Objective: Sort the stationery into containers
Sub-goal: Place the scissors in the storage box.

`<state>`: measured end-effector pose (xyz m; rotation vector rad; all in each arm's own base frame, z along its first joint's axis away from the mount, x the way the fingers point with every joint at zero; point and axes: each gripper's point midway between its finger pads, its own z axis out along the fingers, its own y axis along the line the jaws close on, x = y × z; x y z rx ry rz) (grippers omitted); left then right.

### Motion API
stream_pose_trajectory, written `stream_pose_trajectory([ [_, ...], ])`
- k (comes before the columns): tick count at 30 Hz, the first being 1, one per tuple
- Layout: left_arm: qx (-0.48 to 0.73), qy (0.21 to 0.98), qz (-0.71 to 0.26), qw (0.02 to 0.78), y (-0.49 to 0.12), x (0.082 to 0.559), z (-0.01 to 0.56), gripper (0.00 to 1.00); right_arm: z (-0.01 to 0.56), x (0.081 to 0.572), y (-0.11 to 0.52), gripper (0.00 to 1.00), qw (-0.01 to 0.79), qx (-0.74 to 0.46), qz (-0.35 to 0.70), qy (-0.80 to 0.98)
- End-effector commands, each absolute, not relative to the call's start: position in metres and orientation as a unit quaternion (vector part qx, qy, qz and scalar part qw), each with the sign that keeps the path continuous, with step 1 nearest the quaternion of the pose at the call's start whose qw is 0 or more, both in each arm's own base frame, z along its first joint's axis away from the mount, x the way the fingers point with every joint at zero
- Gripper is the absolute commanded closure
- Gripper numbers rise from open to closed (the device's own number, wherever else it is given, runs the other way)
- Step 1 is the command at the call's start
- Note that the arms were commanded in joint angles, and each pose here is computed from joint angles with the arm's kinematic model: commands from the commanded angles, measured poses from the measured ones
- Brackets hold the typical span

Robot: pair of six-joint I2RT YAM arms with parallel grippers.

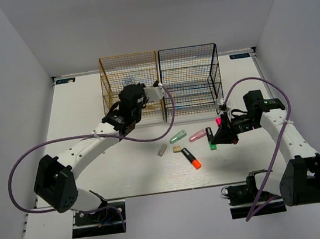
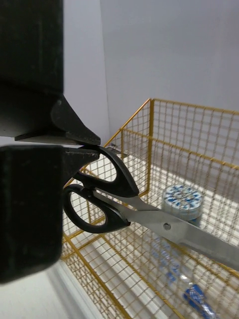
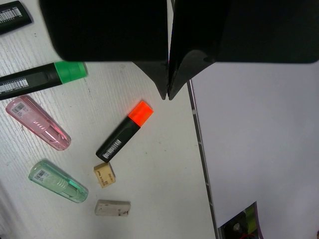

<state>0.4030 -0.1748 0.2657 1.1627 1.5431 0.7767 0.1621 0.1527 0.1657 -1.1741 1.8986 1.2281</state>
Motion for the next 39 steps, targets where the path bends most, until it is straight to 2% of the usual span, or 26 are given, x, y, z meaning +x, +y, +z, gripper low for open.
stream_pose_trajectory([
  [1, 0.452, 0.648, 0.326, 0.519, -0.161, 0.410, 0.268, 1.00, 0.168, 0.163, 0.153, 1.00, 0.299, -0.439, 0.461, 0.711],
  [15, 0.427, 0.695, 0.302, 0.493, -0.138, 0.429, 0.215, 1.00, 0.164, 0.165, 0.151, 1.00, 0.291, -0.435, 0.458, 0.719],
  [30, 0.428, 0.708, 0.298, 0.475, -0.131, 0.434, 0.195, 1.00, 0.163, 0.166, 0.151, 1.00, 0.288, -0.433, 0.459, 0.720],
  [36, 0.417, 0.714, 0.306, 0.472, -0.128, 0.439, 0.191, 0.75, 0.164, 0.166, 0.151, 0.99, 0.289, -0.434, 0.459, 0.719],
  [37, 0.421, 0.714, 0.306, 0.469, -0.128, 0.440, 0.188, 0.67, 0.164, 0.166, 0.151, 0.99, 0.289, -0.435, 0.458, 0.719],
  [39, 0.415, 0.716, 0.308, 0.468, -0.126, 0.440, 0.188, 0.63, 0.164, 0.166, 0.151, 0.99, 0.288, -0.435, 0.458, 0.720],
])
